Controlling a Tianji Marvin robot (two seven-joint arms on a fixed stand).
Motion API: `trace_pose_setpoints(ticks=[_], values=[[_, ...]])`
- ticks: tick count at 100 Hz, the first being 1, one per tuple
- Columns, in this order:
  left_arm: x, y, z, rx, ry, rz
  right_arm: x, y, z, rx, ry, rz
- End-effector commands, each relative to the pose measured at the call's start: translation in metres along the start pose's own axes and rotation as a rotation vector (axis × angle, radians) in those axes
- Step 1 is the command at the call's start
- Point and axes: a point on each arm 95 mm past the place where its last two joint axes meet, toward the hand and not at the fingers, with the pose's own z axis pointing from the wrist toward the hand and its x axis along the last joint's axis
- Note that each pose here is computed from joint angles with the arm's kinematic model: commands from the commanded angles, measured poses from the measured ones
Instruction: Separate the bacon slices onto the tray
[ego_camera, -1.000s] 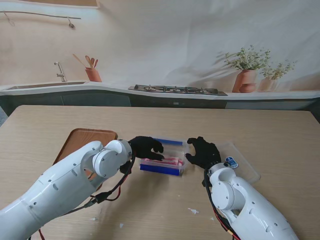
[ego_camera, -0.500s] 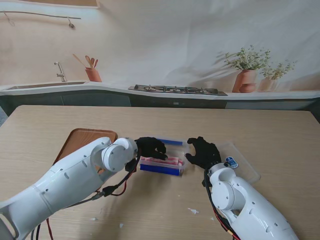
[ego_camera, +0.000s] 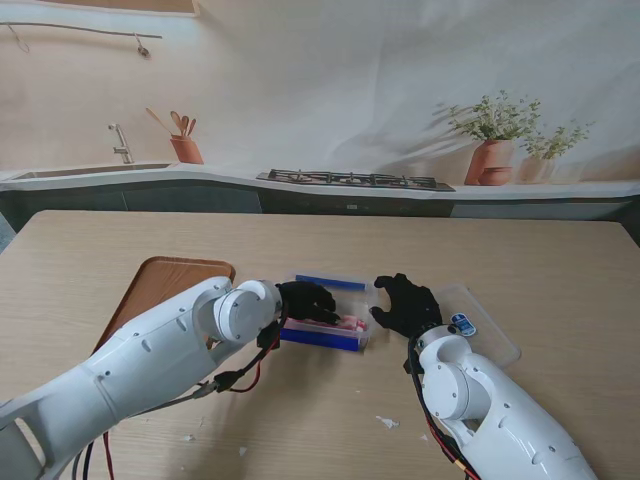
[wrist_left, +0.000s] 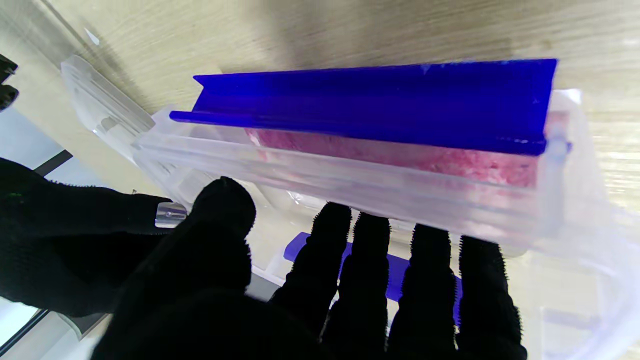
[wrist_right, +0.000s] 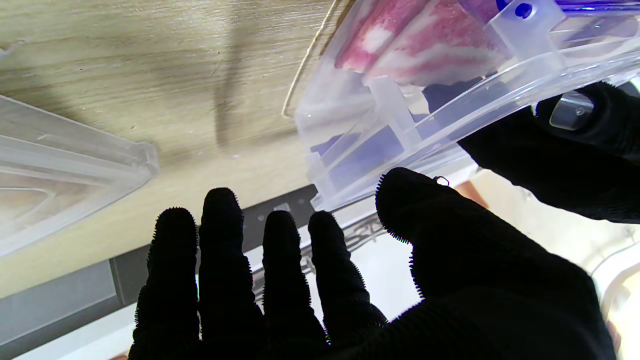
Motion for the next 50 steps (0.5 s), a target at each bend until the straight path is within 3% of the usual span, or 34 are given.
trace_pose_setpoints(ticks=[1,50], values=[[0.0026,0.0032,0.0032,-0.023,-0.004,-0.011,0.0002,-0.0116,-0.0031,0.037,-0.006,0.007],[0.0012,0.0053,0.002,-0.004,-0.017,-0.061,0.0004,-0.0113,-0.0025,0.033,-0.009,0.015]])
